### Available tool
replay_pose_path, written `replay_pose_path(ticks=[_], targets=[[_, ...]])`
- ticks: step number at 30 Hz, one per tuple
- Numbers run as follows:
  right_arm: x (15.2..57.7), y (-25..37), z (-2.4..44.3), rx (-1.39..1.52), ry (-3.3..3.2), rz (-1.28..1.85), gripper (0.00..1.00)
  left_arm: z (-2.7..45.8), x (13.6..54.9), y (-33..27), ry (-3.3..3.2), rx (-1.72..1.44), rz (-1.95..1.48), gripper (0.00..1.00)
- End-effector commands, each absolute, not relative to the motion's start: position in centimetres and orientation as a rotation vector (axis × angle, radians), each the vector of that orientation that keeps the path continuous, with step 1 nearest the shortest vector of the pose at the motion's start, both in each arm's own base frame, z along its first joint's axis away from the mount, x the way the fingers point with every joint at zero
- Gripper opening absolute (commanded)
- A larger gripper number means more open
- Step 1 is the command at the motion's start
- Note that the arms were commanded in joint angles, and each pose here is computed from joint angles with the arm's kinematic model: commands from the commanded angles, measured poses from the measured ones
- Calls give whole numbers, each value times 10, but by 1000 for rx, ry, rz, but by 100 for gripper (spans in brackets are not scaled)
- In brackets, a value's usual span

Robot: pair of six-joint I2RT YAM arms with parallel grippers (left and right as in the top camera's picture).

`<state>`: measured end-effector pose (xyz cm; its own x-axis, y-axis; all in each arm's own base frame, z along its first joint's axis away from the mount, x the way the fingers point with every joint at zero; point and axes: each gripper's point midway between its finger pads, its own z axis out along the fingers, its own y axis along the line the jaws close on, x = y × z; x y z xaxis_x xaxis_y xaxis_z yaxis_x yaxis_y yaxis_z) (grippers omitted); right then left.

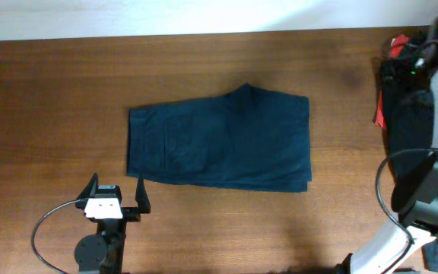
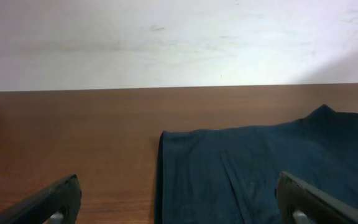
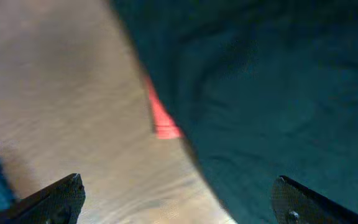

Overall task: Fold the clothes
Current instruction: 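Reach the left gripper to the left edge of the shorts and grasp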

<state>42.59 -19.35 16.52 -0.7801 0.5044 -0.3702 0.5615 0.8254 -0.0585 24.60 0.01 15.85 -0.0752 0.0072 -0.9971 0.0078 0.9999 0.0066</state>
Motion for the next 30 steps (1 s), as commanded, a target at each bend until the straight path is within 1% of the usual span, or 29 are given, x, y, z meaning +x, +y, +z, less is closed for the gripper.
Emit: replay_pose_path(ticks=[1, 3, 6, 10, 12, 14, 15, 16, 19, 23, 26, 27, 29, 30], targets=[[406, -215, 168, 899, 2670, -257, 99, 156, 246, 1, 1649, 26, 14, 99], [402, -223, 168, 927, 2658, -259, 99, 157, 246, 0, 1649, 28, 10, 99], [401, -226, 168, 936, 2655, -260, 99, 160, 245, -18, 1636, 56, -122, 99], [401, -225, 168, 932, 2656, -259, 99, 180, 238, -52, 1558, 220, -277, 99], [401, -225, 168, 932, 2656, -259, 99, 198, 235, -53, 1523, 232, -278, 99], [401, -225, 168, 932, 2656, -259, 99, 228, 235, -44, 1497, 200, -224, 99], [401, -225, 168, 932, 2656, -259, 99, 245, 236, -44, 1502, 255, -161, 99], [401, -225, 168, 932, 2656, -259, 99, 251, 239, -43, 1521, 279, -130, 99], [401, -225, 168, 932, 2656, -259, 99, 266, 258, -35, 1651, 303, -51, 99], [401, -225, 168, 932, 2656, -259, 99, 271, 311, -27, 2023, 288, -78, 99], [401, -225, 168, 932, 2656, -259, 99, 265, 350, -27, 2235, 295, -119, 99], [401, -225, 168, 932, 2656, -259, 99, 257, 365, -27, 2288, 294, -130, 99], [401, -225, 168, 932, 2656, -259, 99, 245, 384, -23, 2332, 283, -117, 99], [401, -225, 168, 932, 2656, -259, 99, 239, 392, -12, 2367, 190, -120, 99]])
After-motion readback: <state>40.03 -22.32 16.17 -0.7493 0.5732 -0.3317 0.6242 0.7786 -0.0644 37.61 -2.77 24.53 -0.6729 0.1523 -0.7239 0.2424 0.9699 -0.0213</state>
